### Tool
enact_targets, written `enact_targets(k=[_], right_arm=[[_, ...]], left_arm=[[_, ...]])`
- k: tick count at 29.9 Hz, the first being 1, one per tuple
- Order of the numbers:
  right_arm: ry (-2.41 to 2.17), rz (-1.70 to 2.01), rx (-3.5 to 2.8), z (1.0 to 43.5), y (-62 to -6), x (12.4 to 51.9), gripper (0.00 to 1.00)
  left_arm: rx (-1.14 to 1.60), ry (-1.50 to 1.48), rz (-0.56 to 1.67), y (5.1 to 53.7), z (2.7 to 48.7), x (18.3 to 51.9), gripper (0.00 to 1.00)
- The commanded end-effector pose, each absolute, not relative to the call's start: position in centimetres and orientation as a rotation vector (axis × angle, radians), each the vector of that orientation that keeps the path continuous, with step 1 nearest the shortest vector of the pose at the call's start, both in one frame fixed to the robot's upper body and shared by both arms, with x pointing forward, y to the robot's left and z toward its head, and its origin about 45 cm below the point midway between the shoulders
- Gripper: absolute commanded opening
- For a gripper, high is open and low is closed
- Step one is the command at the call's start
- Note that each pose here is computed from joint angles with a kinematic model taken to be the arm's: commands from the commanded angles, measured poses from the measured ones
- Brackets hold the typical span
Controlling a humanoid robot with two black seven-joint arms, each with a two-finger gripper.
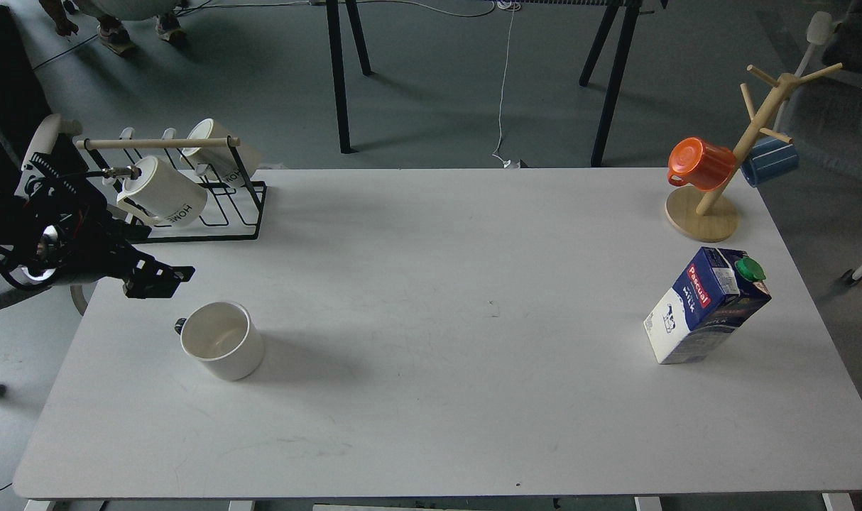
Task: Place cup and milk with both arms
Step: 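Reach the left gripper down to the white mug and grasp its rim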
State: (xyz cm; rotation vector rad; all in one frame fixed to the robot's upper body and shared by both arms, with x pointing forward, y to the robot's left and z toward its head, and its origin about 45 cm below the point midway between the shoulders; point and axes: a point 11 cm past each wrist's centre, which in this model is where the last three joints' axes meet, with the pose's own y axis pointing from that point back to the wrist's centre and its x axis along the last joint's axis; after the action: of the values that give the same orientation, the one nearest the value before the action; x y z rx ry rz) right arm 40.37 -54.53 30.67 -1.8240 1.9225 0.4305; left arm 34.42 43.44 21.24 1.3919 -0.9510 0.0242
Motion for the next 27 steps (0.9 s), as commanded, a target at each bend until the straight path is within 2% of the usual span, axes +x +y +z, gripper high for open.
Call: enact_targets(k=[1,8,27], right_arm=[[1.94,0.438,-1.822,30.2,-54.9,40.0,0.99],[1.952,0.437,-1.817,30.1,-55.2,39.7,0.99],[1.971,0.436,-1.808,30.0,-55.8,39.3,0.99]], left_arm=[[1.368,-0.932,0.008,42.5,19.8,34.1,0.99],[1.34,-0.871,-0.021,41.1,17.5,33.7,0.99],[1.352,-0.769,-0.022,41.7,13.7,32.4,0.99]])
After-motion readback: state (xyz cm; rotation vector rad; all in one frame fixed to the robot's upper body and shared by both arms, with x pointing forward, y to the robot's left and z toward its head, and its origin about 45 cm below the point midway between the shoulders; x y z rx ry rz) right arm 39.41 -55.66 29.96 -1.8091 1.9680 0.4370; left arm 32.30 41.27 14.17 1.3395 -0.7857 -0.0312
